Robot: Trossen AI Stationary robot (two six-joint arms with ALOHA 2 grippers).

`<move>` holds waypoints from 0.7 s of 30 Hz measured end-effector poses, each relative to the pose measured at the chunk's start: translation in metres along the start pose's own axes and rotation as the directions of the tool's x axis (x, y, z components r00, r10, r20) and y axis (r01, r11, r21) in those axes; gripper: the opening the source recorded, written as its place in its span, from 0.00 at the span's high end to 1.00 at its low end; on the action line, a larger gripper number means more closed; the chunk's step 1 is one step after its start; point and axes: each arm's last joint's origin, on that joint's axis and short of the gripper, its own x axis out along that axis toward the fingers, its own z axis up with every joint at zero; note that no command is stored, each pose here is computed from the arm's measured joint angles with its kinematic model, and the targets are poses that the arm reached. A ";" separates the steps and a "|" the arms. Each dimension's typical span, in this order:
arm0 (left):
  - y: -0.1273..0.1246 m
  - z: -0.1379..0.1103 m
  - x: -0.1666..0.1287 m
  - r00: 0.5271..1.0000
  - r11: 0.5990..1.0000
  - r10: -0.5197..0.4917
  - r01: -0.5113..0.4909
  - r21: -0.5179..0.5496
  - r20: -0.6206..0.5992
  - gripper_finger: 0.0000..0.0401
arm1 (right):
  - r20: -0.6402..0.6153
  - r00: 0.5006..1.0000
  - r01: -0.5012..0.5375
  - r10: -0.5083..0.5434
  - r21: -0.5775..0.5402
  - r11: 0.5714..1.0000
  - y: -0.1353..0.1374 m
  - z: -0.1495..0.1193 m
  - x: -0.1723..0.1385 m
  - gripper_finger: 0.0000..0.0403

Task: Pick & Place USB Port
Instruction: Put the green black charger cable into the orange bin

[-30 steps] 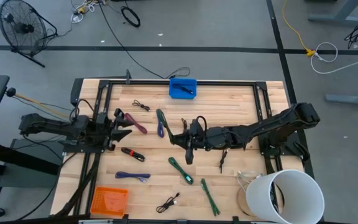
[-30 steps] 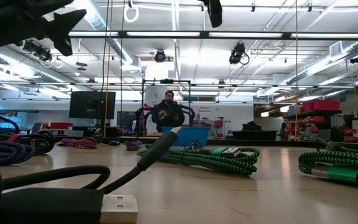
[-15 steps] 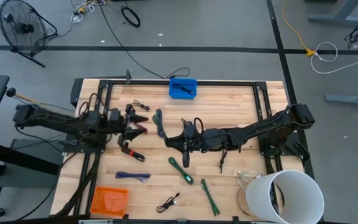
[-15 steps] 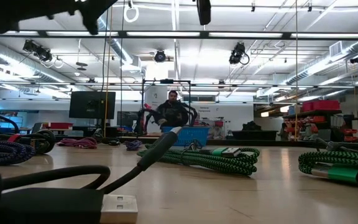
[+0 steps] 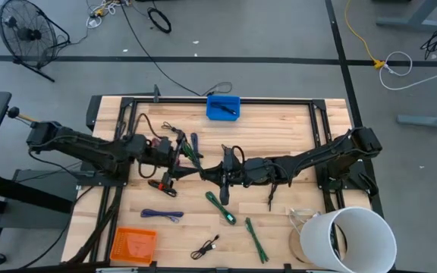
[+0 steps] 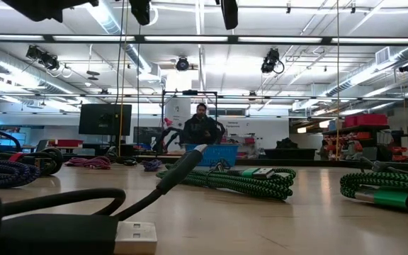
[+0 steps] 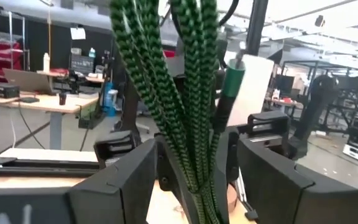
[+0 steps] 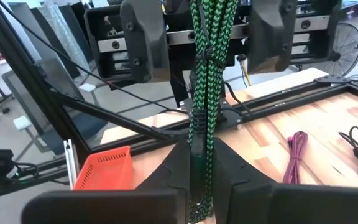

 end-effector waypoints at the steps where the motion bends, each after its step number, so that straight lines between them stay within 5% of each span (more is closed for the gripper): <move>1: 0.000 0.000 0.002 1.000 1.000 -0.002 0.002 0.003 -0.004 0.43 | -0.005 1.000 0.002 -0.002 0.000 1.000 0.000 0.000 0.000 0.94; 6: 0.000 0.001 0.004 1.000 1.000 -0.002 0.002 0.013 -0.003 0.54 | -0.008 1.000 0.003 -0.003 0.007 1.000 0.000 -0.001 0.000 0.94; 11: 0.000 0.000 0.004 1.000 0.999 -0.010 0.010 0.040 -0.006 0.92 | -0.011 1.000 0.007 -0.007 0.005 1.000 -0.001 -0.001 0.000 0.94; 21: -0.006 -0.002 0.001 0.995 0.997 -0.076 0.076 0.007 -0.067 0.94 | -0.011 1.000 -0.011 0.011 -0.019 1.000 0.001 -0.001 -0.001 0.73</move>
